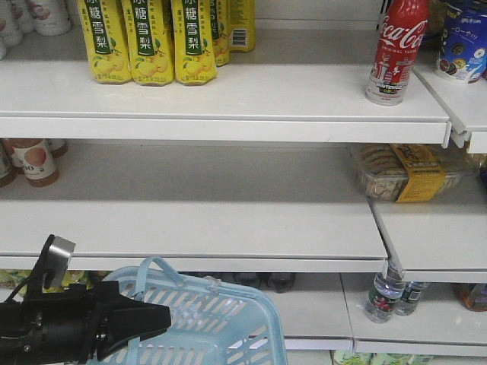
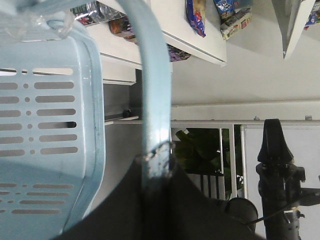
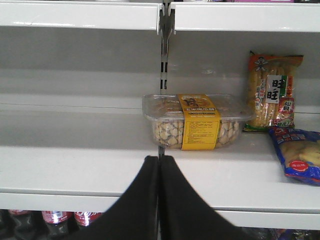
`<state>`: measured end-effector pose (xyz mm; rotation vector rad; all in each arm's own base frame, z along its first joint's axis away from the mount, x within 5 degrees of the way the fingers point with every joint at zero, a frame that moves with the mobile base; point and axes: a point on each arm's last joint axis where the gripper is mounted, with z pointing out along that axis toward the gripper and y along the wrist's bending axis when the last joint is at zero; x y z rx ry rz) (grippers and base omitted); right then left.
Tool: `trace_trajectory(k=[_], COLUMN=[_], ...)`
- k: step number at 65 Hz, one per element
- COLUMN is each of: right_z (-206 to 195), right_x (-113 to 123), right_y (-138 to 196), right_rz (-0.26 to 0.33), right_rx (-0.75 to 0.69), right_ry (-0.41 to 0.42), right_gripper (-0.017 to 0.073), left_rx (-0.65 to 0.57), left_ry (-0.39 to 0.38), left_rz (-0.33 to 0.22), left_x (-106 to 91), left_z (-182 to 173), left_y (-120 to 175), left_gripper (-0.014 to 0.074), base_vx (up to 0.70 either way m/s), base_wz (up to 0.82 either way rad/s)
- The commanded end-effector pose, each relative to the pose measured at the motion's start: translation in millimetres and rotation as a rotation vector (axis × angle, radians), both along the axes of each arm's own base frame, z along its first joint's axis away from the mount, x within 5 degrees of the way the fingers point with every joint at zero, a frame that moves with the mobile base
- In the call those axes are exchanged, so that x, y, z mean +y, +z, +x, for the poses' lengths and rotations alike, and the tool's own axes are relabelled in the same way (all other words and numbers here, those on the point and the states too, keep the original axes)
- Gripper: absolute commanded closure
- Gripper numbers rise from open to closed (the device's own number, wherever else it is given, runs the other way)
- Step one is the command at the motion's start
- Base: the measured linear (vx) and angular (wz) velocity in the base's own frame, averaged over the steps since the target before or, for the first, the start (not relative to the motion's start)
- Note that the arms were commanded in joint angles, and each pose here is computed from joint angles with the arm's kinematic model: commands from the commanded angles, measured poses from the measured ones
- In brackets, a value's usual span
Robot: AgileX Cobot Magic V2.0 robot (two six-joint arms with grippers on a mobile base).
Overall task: Place coke in basket with both arms
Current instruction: 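Approach the shelf with the red Coca-Cola bottle, basket held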
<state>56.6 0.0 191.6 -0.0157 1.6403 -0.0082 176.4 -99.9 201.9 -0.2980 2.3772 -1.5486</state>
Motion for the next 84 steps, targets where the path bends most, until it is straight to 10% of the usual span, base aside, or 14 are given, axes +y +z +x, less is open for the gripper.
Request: trace_trajectory(k=[1, 84], right_z=[-0.7, -0.7], right_x=[0.3, 0.3], right_y=[3.9, 3.9], right_rz=[-0.008, -0.008], right_rx=[-0.079, -0.079], right_ry=[0.004, 0.004], right_gripper=[0.0569, 0.0569], left_rx=[-0.046, -0.046], left_ry=[0.014, 0.014], left_rz=[-0.122, -0.122], left_x=[-3.6, -3.6], left_z=[3.2, 3.2], left_y=[19.2, 19.2], left_gripper=[0.0600, 0.0600], base_vx=[0.06, 0.04], base_wz=[-0.01, -0.01])
